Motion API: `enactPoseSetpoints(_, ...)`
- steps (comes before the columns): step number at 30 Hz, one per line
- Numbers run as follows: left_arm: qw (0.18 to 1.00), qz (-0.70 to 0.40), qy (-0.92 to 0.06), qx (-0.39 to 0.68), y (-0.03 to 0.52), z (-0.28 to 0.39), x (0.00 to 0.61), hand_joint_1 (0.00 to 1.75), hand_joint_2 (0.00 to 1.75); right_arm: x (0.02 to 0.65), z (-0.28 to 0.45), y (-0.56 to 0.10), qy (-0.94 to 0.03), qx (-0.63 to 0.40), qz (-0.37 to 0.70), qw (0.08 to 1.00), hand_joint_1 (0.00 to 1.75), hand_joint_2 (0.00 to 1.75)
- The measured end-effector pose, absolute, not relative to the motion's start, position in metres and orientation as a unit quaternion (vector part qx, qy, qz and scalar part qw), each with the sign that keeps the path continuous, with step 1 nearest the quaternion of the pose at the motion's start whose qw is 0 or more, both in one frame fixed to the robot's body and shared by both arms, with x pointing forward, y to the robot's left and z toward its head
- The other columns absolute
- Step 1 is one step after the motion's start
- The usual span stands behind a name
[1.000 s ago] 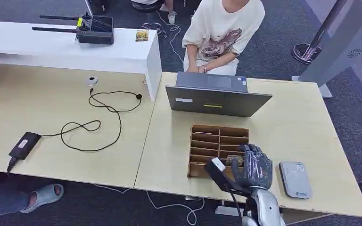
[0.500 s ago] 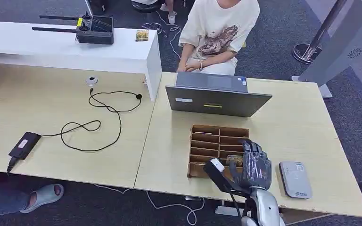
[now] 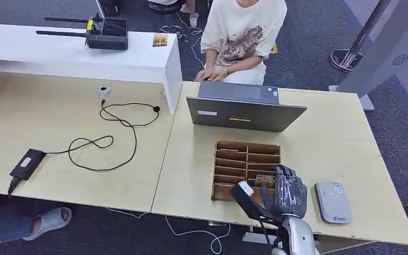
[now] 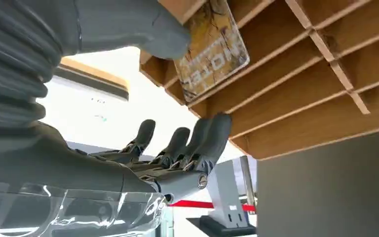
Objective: Pass the card to the sensor for recognition and then transmit it.
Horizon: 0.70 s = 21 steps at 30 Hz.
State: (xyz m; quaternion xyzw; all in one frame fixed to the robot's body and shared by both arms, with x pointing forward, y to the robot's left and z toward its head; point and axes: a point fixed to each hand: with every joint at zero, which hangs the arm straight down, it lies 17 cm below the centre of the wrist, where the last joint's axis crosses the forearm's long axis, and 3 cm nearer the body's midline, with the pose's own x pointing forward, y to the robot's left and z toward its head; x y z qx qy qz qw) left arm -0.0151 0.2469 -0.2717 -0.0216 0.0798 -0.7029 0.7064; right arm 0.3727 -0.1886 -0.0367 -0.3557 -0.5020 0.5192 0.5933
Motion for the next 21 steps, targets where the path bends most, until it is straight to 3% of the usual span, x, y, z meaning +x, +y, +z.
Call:
enactPoseSetpoints(3, 0.707, -0.703, 0.079, -0.021, 0.247, -0.272, -0.015, 0.0, 0.0, 0.37, -0.039, -0.19, -0.499, -0.355, 0.52, 0.595, 0.98, 1.75)
enactPoseSetpoints(11, 0.707, -0.703, 0.072, -0.023, 0.246, -0.273, -0.016, 0.0, 0.0, 0.36, -0.044, -0.203, -0.488, -0.363, 0.514, 0.604, 0.84, 1.75)
enactPoseSetpoints(21, 0.707, -0.703, 0.073, -0.022, 0.25, -0.273, -0.016, 0.0, 0.0, 0.356, -0.045, -0.209, -0.485, -0.369, 0.511, 0.607, 0.89, 1.75)
